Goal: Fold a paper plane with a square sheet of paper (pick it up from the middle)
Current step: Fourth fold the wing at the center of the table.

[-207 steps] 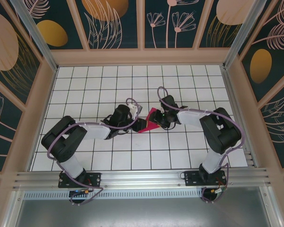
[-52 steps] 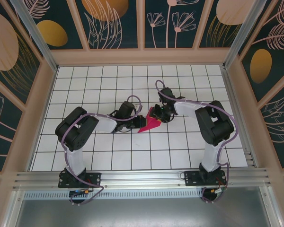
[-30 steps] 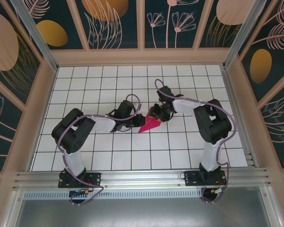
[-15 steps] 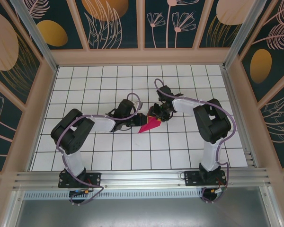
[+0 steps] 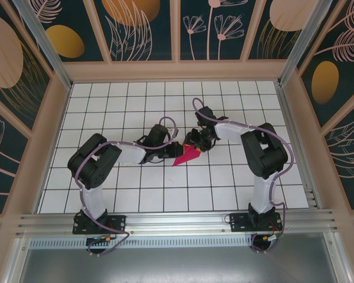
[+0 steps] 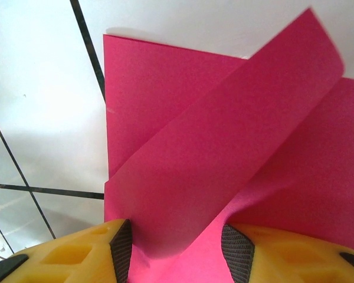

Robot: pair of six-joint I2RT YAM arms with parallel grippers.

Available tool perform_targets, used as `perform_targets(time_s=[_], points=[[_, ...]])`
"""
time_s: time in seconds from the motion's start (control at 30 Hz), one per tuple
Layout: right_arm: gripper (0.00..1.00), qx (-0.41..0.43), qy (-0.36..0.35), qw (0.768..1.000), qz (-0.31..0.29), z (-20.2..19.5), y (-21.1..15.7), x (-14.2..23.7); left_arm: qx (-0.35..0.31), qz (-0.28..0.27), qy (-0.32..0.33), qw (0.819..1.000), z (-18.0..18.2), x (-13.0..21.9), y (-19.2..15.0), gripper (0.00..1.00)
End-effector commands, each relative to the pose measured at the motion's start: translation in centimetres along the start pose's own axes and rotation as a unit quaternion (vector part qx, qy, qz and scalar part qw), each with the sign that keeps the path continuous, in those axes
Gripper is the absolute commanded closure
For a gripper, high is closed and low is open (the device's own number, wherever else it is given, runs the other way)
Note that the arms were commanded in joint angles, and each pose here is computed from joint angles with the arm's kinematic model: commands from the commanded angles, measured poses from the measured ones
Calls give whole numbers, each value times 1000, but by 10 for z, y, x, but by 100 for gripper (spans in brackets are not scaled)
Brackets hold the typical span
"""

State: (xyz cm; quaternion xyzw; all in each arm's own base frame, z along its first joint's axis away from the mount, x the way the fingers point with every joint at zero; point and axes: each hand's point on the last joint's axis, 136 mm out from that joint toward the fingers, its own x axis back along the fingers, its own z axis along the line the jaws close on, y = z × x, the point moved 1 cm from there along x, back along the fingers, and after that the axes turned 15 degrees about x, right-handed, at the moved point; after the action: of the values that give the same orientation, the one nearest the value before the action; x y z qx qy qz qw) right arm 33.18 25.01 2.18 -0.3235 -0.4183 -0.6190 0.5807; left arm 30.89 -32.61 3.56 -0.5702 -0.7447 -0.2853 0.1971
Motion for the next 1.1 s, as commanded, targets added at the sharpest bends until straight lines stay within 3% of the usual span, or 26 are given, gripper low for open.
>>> perform_targets(time_s=[0.0,0.33,0.67,1.07], points=[[49,-23,-86,992,84,-58,-49,-44,9,5,25,1000,14,-6,0,89],[50,-23,-83,993,80,-56,-48,-42,11,11,36,999,21,-8,-3,89],[58,-31,-98,991,84,-65,-53,-43,9,14,43,999,24,-7,-5,90],[57,-30,-103,990,93,-68,-55,-49,13,14,49,999,28,-6,-7,92]])
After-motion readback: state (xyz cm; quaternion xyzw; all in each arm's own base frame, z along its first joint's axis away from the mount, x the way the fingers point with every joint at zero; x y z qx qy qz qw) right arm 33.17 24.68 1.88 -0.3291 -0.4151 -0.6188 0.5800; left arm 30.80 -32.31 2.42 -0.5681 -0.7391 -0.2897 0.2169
